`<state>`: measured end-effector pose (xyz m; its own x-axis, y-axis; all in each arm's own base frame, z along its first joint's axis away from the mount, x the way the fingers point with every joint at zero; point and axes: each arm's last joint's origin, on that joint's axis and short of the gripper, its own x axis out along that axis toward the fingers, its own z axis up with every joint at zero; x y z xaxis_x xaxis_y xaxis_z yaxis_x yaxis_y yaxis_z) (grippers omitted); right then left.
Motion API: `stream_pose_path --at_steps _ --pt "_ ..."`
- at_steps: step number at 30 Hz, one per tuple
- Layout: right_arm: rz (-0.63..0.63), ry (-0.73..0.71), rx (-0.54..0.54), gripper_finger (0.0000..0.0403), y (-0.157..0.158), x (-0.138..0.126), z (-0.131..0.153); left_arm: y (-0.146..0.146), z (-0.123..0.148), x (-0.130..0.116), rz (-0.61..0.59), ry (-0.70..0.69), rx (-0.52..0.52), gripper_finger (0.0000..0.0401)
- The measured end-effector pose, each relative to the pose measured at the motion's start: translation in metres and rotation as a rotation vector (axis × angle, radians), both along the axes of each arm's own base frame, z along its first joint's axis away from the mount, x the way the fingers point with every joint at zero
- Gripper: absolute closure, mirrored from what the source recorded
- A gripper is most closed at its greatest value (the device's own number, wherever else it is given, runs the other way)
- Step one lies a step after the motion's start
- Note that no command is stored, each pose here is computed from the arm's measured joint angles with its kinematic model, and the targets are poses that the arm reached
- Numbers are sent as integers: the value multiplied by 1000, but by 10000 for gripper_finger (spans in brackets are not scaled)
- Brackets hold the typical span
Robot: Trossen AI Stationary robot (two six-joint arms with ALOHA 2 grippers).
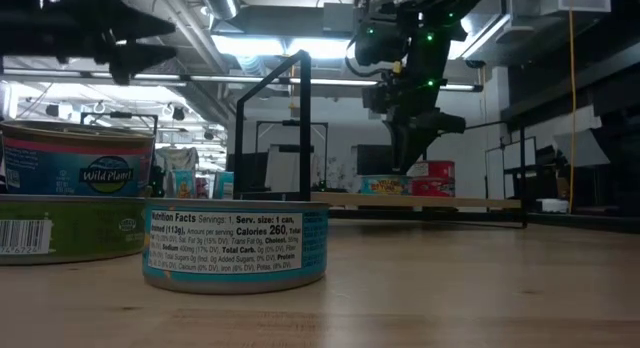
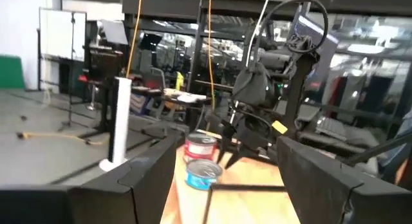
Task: Stack canned seafood by type on shelf
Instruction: Stack the light blue tuna can on top of the light blue tuna can on the shelf
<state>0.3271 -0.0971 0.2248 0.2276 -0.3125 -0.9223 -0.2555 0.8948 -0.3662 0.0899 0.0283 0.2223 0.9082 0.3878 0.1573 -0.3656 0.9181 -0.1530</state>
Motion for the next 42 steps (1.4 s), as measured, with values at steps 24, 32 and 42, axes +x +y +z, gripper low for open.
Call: stream_pose_path --at_steps 24,32,42 --pt "-9 -128 37 301 -2 13 70 24 71 74 2 1036 384 139" --pt "-9 -105 43 301 -1 11 70 32 45 86 -25 1409 529 139" --pt "-8 -107 48 301 -1 11 70 48 11 95 -218 1752 595 139"
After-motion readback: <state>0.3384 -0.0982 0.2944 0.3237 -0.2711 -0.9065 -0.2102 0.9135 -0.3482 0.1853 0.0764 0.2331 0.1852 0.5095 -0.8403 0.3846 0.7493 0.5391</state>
